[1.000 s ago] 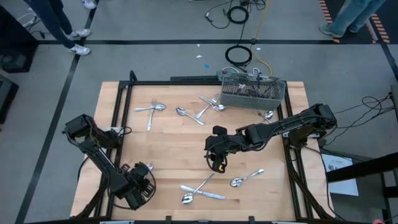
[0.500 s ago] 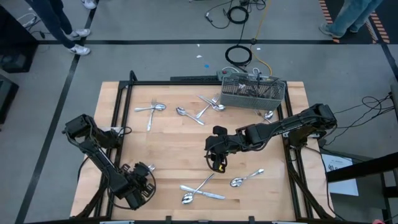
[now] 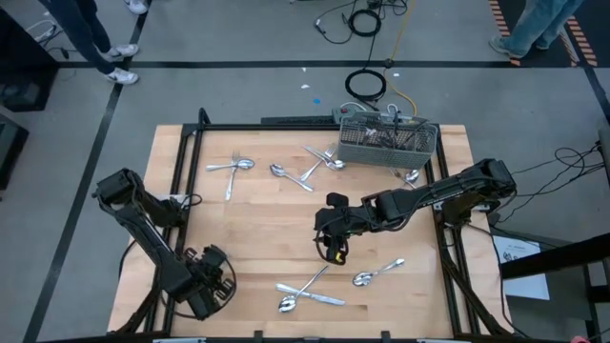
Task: Sort silverware
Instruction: Put the silver fork into the gray utensil holder
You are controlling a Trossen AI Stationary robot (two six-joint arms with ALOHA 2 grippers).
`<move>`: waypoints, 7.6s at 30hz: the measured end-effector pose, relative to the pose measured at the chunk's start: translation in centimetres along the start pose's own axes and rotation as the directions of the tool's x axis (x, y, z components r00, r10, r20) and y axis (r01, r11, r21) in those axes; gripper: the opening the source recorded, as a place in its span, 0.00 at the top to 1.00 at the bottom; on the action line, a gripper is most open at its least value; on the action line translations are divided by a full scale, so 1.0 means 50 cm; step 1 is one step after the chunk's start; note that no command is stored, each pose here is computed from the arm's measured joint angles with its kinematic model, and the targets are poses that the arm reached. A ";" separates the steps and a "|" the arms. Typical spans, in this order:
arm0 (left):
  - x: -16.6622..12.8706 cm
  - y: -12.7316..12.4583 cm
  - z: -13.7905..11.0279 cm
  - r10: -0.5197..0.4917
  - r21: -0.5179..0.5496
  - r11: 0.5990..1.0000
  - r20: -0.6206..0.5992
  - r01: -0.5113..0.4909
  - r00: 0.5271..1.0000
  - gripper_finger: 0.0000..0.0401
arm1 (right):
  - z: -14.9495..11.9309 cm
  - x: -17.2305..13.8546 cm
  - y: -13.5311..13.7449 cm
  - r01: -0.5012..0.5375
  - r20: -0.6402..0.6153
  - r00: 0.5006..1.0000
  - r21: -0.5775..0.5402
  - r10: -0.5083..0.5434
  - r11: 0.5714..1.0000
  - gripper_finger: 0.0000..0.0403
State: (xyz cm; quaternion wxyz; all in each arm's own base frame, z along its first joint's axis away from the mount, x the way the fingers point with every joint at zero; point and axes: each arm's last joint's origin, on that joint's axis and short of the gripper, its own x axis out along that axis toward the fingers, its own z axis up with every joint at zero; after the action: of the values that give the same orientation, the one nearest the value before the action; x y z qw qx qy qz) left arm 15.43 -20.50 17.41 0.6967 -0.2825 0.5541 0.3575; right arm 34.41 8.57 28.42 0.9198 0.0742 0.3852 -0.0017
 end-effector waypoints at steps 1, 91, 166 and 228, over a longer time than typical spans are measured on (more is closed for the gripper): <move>-0.009 0.002 0.004 -0.017 -0.003 1.000 0.008 0.017 1.000 0.99 | 0.000 0.000 0.000 -0.001 0.000 1.000 0.000 0.001 1.000 0.67; -0.026 -0.023 -0.005 -0.043 0.815 0.560 -0.149 0.147 0.988 0.98 | 0.003 0.002 -0.010 -0.082 -0.026 0.996 0.060 0.084 0.995 0.67; -0.255 -0.070 0.429 -0.932 -0.054 0.233 0.273 0.971 0.239 0.98 | 0.059 -0.084 0.137 0.618 0.625 0.745 -0.778 -0.231 -0.111 0.70; -0.205 0.114 0.339 -0.645 0.427 0.716 0.707 0.552 0.289 0.67 | -0.093 -0.288 -0.229 0.424 0.623 0.570 0.334 -0.535 0.842 1.00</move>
State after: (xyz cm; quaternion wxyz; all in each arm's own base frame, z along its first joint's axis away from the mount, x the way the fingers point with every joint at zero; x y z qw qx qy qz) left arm 19.16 -5.68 31.24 0.9634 -0.2323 0.0327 0.1299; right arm 20.30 -2.88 33.87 0.9510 0.0279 0.0147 -0.3076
